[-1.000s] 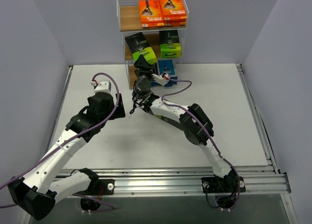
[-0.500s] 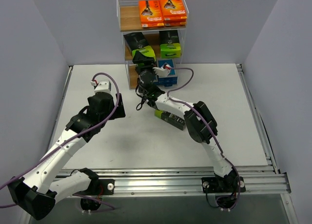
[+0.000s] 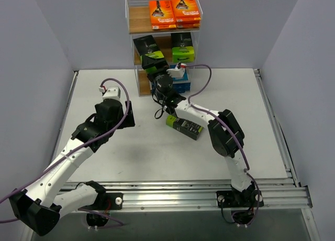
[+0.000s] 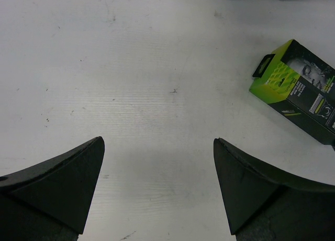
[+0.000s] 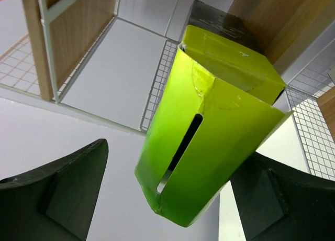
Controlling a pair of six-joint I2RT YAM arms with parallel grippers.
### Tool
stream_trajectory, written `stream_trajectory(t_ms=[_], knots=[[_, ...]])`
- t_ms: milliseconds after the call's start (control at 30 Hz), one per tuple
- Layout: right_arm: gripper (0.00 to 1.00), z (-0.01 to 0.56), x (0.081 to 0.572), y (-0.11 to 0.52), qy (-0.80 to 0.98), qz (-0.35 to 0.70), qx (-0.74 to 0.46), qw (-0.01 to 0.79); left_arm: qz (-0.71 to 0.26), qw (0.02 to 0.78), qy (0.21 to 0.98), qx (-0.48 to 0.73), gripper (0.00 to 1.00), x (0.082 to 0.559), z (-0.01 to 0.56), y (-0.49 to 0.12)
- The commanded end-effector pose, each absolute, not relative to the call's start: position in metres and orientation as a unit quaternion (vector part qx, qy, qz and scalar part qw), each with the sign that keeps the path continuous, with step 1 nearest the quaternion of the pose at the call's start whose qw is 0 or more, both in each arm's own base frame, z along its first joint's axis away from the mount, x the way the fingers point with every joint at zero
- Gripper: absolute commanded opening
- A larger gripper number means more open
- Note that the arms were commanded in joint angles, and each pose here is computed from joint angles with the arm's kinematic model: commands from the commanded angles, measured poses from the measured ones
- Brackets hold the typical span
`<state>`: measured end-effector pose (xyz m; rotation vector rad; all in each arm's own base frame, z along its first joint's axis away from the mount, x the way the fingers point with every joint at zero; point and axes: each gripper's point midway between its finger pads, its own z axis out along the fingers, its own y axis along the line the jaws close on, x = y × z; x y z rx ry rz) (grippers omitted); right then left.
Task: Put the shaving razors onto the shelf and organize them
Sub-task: Place the shaving razor onto shelf
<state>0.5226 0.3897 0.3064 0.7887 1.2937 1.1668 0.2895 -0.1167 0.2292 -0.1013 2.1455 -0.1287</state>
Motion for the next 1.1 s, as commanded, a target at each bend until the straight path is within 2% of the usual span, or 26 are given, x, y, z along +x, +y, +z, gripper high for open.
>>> stream_trajectory(t_ms=[0,233,467,567,733,867,1067], knots=[[0.88,0.392,0.5,0.366,0.491,0.554,0.321,0.59,-0.06,0.482,0.873,-0.037,0.94,0.294,0.236,-0.12],[0.89,0.39,0.497,0.361,0.508,0.557,0.305,0.582,-0.056,0.479,0.875,-0.034,0.94,0.295,0.234,-0.119],[0.81,0.386,0.51,0.371,0.528,0.569,0.287,0.561,-0.059,0.487,0.87,-0.046,0.94,0.296,0.239,-0.116],[0.82,0.388,0.517,0.38,0.536,0.583,0.271,0.547,-0.06,0.483,0.872,-0.05,0.94,0.298,0.238,-0.114],[0.88,0.383,0.525,0.393,0.567,0.579,0.252,0.53,-0.06,0.482,0.872,-0.055,0.94,0.3,0.237,-0.111],[1.0,0.378,0.525,0.395,0.592,0.577,0.245,0.506,-0.062,0.48,0.873,-0.051,0.94,0.301,0.236,-0.111],[1.0,0.359,0.514,0.391,0.626,0.563,0.238,0.483,-0.064,0.478,0.875,-0.047,0.94,0.3,0.235,-0.112]])
